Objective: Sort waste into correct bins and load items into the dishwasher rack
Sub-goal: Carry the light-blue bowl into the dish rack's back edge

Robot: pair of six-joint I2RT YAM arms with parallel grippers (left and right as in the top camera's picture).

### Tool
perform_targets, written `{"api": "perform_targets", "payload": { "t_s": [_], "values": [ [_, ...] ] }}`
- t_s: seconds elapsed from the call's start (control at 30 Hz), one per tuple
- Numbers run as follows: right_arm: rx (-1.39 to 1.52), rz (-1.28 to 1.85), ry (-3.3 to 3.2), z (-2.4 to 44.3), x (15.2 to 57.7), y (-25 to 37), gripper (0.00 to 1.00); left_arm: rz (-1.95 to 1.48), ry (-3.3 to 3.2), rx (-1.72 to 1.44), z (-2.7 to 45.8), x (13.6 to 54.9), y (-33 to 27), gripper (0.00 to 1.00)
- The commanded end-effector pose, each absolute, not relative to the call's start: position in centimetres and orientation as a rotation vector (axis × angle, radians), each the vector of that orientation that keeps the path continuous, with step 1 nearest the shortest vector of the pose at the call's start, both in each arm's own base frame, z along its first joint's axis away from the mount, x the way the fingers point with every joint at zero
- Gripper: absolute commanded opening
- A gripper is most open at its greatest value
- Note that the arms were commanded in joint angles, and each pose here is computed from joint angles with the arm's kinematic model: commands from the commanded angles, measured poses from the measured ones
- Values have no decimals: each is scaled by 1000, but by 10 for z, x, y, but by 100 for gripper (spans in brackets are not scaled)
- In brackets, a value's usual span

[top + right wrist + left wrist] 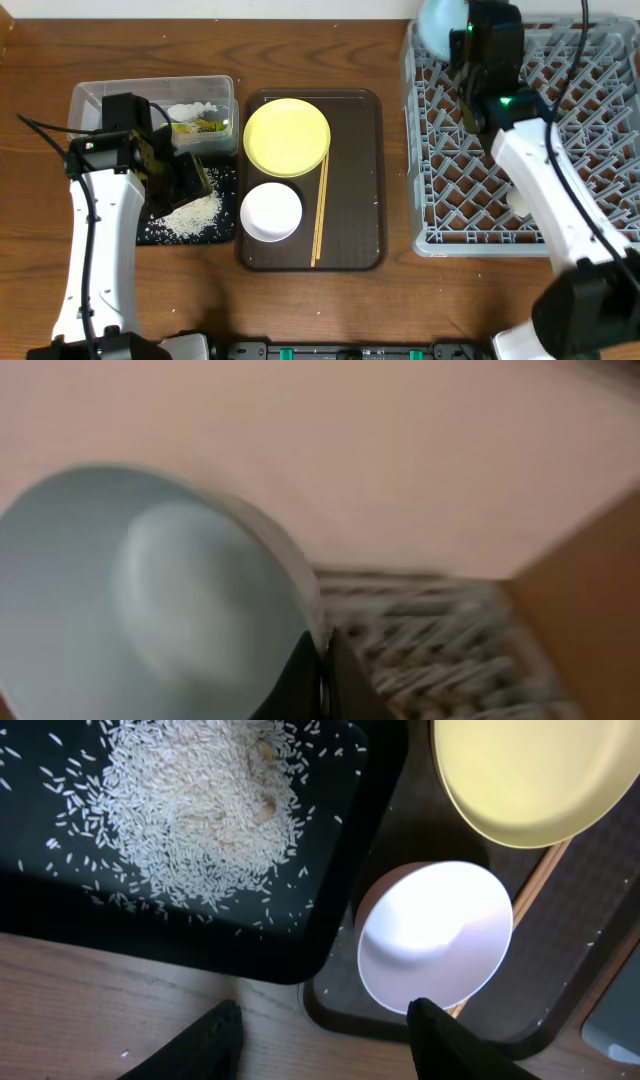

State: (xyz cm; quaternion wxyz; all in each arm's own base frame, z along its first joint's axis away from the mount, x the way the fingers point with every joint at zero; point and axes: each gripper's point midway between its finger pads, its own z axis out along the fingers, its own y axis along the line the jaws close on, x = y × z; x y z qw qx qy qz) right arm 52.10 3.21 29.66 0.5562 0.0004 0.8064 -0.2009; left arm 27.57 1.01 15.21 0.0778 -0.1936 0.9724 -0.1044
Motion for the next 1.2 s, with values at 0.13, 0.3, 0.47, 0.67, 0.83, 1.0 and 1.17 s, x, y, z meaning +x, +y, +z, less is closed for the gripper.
{"api": "perform_targets", "payload": {
  "t_s": [0.13,0.3,0.47,0.67,0.83,1.0,1.17],
  "values": [
    [-141,-938,1894,271,544,-16,1,-299,2909,-581,152,275,11,56],
    [-189,-963,1945,231,557,-14,1,-298,2909,-581,152,275,12,56],
    [-232,-974,1996,195,565,-11,1,-299,2909,-581,152,275,11,56],
    [-252,-967,2016,180,567,-5,1,-298,2909,-581,152,275,12,56],
    [-258,-961,2015,180,567,-1,1,-298,2908,-581,152,275,12,56],
    [-260,-943,1988,184,569,10,1,-299,2909,-581,152,275,11,56],
    [-230,-927,1947,194,573,13,1,-299,2911,-582,152,274,11,56]
  ]
}}
